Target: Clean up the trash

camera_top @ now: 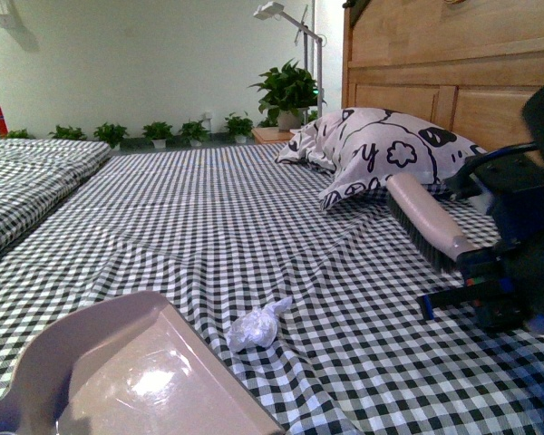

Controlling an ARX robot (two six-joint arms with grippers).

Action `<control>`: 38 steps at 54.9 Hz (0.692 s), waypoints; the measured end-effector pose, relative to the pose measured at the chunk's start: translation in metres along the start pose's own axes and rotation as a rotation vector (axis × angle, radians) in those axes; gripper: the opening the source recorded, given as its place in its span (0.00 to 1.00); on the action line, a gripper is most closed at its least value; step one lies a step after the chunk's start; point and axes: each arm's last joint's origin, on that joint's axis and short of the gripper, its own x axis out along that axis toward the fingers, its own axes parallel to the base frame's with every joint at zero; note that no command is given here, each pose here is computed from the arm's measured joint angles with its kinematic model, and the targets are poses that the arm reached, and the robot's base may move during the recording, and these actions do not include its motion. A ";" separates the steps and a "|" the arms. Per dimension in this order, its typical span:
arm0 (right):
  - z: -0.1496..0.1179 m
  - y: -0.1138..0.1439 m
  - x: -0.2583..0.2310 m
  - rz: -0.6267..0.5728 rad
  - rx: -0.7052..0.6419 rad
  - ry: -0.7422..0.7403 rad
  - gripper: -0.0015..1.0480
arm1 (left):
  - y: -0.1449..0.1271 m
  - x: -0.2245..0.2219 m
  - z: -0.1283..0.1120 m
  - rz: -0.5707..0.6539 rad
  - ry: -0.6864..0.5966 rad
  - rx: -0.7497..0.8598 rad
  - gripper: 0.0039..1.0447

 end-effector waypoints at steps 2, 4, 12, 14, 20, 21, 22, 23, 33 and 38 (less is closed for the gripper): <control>0.001 0.004 0.006 -0.011 -0.016 0.012 0.19 | 0.000 0.000 0.000 0.000 0.000 0.000 0.26; 0.001 0.007 0.012 -0.022 -0.029 0.021 0.19 | 0.000 0.000 0.000 0.000 0.000 0.000 0.26; 0.001 0.018 0.029 -0.038 -0.072 0.040 0.19 | 0.000 0.000 0.000 0.000 0.000 0.000 0.26; -0.002 0.022 0.035 -0.033 -0.087 0.054 0.19 | 0.000 0.000 0.000 0.000 0.000 0.001 0.26; -0.015 0.027 0.046 -0.014 -0.130 0.095 0.19 | 0.000 0.000 0.000 0.000 0.000 0.000 0.26; -0.017 0.028 0.047 -0.007 -0.138 0.101 0.19 | 0.000 0.000 0.000 0.000 0.000 0.000 0.26; -0.017 0.029 0.048 -0.002 -0.141 0.103 0.19 | 0.000 0.000 0.000 0.000 0.000 0.001 0.26; -0.018 0.030 0.048 0.008 -0.147 0.106 0.19 | 0.000 0.000 0.000 0.000 0.000 0.000 0.26; -0.035 0.044 0.041 0.149 -0.196 0.137 0.19 | 0.000 0.000 0.000 0.000 0.000 0.001 0.26; -0.042 0.050 0.032 0.228 -0.216 0.145 0.19 | 0.000 0.000 0.000 0.000 0.000 0.001 0.26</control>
